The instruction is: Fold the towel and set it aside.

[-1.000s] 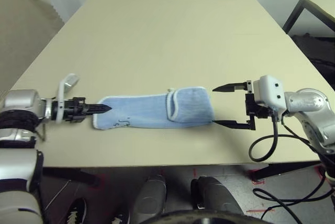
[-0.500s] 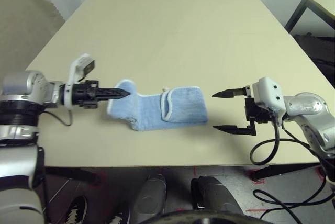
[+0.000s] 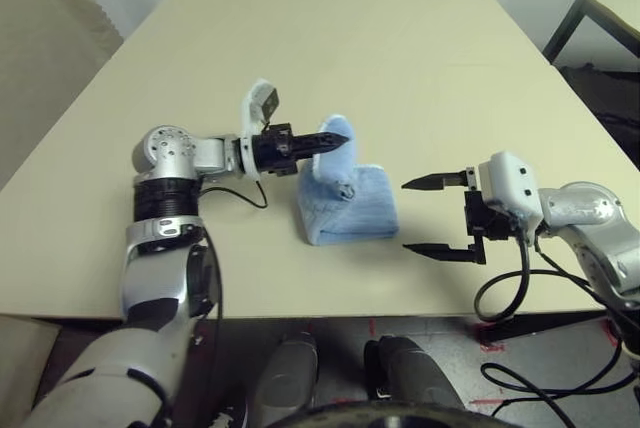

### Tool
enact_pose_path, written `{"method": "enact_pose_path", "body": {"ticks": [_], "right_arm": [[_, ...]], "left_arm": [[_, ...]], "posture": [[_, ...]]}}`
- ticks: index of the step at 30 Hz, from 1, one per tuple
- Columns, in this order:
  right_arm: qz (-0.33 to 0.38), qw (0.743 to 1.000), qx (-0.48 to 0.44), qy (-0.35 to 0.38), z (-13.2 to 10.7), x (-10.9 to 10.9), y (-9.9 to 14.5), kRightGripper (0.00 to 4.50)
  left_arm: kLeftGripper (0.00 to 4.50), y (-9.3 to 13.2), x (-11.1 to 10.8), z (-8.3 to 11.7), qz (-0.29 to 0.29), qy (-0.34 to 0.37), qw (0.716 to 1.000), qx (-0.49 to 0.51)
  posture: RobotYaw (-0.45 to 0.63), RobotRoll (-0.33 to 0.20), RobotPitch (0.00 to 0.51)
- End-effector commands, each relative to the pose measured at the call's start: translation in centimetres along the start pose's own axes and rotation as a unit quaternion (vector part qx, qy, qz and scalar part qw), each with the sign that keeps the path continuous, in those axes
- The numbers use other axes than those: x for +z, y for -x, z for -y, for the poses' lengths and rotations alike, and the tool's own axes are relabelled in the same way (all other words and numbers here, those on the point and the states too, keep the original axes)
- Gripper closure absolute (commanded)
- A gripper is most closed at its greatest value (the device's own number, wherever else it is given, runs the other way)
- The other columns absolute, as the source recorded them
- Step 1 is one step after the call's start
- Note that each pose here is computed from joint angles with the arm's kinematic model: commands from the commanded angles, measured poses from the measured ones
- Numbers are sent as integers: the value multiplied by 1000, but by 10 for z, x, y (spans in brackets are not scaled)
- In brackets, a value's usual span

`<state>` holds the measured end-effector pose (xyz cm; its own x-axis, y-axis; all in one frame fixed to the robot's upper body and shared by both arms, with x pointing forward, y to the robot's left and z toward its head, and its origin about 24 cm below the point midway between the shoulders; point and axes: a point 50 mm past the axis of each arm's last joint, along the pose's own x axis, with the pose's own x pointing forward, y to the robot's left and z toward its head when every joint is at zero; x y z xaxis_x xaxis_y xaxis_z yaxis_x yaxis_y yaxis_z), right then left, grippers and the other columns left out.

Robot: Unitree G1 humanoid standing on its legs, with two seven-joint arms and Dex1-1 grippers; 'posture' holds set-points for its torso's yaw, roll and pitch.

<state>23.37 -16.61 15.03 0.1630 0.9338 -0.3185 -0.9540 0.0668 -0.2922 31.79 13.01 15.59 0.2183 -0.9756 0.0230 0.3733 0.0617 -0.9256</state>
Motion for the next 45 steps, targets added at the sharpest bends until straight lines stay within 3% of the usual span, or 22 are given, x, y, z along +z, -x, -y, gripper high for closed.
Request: {"method": "enact_pose_path", "body": {"ticks": [1,11,12,17,24,30,33,35,37,41,45], "right_arm": [[-4,1000,-1,1,-2,1,0,0],[-4,1000,-5,4,1,0,-2,0],[-4,1000,-5,5,1,0,-2,0],[-4,1000,-2,5,2,0,-2,0],[-4,1000,-1,6,3,0,-3,0],[-3,1000,-23,1,7,2,-5,0],[18,996,-80,-29,24,8,-8,0],[36,993,-107,-37,33,13,-13,321],[50,992,-109,-42,38,16,-22,789],[56,995,-71,-51,35,14,-43,2356],[43,997,-13,-67,22,4,-58,3725]], "left_arm": [[4462,-4,-2,-2,0,4,1000,14],[4462,-9,-28,-10,-58,-15,998,33],[3992,-8,-30,-10,-61,-15,997,33],[2461,-6,-31,-10,-65,-17,997,43],[27,-8,-22,-8,-29,-29,998,45],[27,0,-13,1,7,-98,993,58],[27,17,-10,8,37,-255,964,67],[0,27,-12,15,38,-363,930,50],[0,37,-11,16,37,-420,904,71],[1255,50,-27,16,-24,-520,851,66],[2515,52,-49,11,-44,-565,824,27]], "posture": [[-1,0,93],[3,0,89],[7,0,88],[16,0,88],[16,0,87],[6,0,86],[9,0,87],[10,0,88],[10,0,88],[43,0,84],[62,0,84]]}}
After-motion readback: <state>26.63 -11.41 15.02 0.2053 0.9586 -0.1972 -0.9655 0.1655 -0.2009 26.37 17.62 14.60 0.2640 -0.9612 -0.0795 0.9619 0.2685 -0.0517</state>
